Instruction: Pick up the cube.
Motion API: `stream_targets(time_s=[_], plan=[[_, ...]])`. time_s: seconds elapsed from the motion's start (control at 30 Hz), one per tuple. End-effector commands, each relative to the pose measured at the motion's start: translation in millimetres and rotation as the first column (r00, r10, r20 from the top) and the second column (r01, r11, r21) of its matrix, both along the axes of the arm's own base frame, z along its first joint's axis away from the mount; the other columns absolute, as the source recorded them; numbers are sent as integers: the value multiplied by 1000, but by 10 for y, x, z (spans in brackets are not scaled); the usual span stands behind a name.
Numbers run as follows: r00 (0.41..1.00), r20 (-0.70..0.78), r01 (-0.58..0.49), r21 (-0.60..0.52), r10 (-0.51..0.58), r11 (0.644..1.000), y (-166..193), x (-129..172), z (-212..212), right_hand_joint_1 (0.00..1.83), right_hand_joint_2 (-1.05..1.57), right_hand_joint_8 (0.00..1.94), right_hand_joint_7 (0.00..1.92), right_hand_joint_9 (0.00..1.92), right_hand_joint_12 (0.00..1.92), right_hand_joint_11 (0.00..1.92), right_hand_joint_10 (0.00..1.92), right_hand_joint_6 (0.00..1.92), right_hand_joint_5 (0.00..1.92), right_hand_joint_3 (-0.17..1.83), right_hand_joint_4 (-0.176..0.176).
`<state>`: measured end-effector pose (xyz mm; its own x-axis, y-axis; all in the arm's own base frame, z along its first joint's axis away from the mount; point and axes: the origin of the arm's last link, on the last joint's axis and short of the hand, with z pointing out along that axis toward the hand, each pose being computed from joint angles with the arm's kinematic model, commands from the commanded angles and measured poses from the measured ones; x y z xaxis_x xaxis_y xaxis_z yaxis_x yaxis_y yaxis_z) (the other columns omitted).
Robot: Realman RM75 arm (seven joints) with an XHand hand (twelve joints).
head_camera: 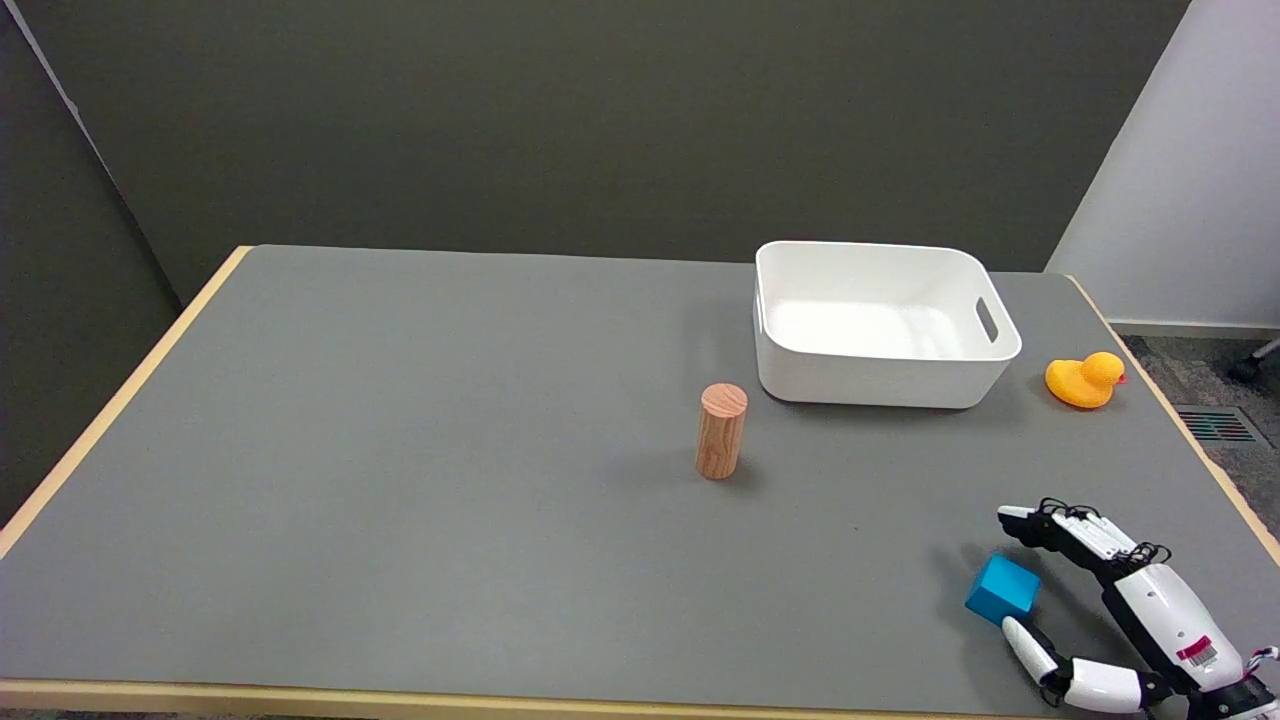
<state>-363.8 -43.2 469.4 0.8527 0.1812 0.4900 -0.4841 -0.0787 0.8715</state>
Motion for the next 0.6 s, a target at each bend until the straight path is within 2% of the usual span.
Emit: stream_targets(time_s=[0.03,0.3,0.6], plan=[[1000,28,1,9,-1,1000,-68,-13,4,657,618,473,417,322,1400,196,917,517,288,896,-16],[999,30,15,14,-16,1000,-97,-45,-12,664,618,469,419,318,1401,196,910,514,288,896,-18],[1000,28,9,22,-10,1000,-128,-42,-22,751,625,557,494,406,1435,230,993,611,336,922,-26]])
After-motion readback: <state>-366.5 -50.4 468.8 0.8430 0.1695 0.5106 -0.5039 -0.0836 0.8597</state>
